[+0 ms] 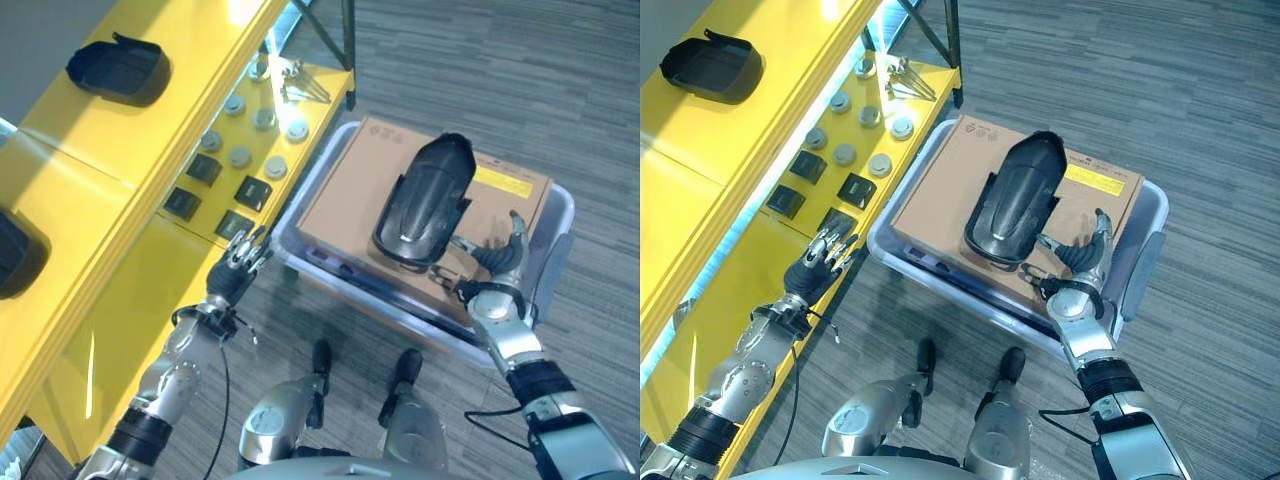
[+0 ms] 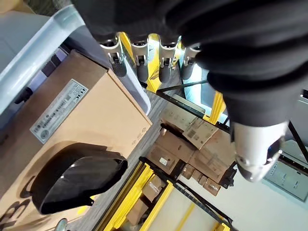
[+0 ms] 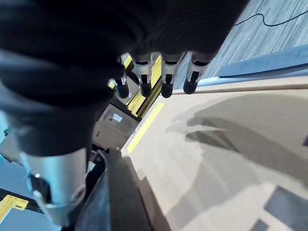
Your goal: Move parts from the plastic box to the shelf.
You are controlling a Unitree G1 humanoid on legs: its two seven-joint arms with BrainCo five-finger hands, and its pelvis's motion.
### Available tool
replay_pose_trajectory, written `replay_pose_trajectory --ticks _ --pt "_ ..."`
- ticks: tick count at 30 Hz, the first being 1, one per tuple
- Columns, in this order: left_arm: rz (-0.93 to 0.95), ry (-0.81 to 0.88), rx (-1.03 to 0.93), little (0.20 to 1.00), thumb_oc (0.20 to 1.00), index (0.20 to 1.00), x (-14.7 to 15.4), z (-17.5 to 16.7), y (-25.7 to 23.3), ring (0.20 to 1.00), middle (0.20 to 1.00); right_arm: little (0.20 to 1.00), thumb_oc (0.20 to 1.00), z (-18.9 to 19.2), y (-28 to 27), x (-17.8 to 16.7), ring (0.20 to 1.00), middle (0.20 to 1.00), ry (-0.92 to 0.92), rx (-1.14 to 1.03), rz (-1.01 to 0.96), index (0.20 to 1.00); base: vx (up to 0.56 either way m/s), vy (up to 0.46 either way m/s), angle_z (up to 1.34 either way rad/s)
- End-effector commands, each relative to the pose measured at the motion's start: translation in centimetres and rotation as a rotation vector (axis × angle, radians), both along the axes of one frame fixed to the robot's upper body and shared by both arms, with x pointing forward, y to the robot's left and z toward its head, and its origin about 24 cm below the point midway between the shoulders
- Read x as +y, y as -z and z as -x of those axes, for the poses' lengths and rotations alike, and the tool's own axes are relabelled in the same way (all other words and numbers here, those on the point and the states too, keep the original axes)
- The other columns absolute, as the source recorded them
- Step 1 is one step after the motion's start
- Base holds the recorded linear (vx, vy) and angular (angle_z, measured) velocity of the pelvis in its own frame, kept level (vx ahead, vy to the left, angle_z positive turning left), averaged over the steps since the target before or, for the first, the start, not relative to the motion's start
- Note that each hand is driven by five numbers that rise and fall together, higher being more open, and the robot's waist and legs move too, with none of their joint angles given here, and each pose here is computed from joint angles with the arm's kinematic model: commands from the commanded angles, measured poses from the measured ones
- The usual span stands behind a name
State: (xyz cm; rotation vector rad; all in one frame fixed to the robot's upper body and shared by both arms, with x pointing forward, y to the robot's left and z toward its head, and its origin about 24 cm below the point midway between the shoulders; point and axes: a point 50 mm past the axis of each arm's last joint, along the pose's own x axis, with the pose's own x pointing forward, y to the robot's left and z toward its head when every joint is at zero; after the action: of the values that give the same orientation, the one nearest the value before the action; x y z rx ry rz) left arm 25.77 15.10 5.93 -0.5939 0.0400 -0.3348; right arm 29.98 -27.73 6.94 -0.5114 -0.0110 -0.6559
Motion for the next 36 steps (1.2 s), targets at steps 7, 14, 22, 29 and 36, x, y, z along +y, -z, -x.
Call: replay_pose_trajectory --ticks 7,14,22,29,36 --pt "0.026 0.020 -0.142 1.000 1.000 1.000 -0.4 -0.3 -2.2 1.000 1.000 1.000 1.000 -2.1 -2.9 2.1 1.000 1.000 -0.051 -0.170 -0.062 1.000 -0.01 0.026 0.06" --pt "0.037 0.039 -0.142 1.000 1.000 1.000 -1.0 -0.6 -2.4 1.000 1.000 1.000 1.000 -3.3 -3.4 3.0 1.000 1.000 -0.012 -0.176 -0.087 1.000 0.00 0.023 0.04" --pt "0.045 0.054 -0.152 1.000 1.000 1.000 -1.3 -0.6 -2.2 1.000 1.000 1.000 1.000 -3.1 -2.3 2.1 1.000 1.000 0.060 -0.123 -0.037 1.000 0.00 0.000 0.00" --pt "0.063 0.055 -0.165 1.000 1.000 1.000 -1.4 -0.7 -2.5 1.000 1.000 1.000 1.000 -2.5 -2.5 0.7 1.000 1.000 0.200 -0.164 0.047 1.000 0.00 -0.001 0.00" --pt "0.077 0.055 -0.173 1.000 1.000 1.000 -1.5 -0.9 -2.8 1.000 1.000 1.000 1.000 -2.6 -2.6 0.1 1.000 1.000 0.216 -0.184 0.014 1.000 0.00 0.000 0.00"
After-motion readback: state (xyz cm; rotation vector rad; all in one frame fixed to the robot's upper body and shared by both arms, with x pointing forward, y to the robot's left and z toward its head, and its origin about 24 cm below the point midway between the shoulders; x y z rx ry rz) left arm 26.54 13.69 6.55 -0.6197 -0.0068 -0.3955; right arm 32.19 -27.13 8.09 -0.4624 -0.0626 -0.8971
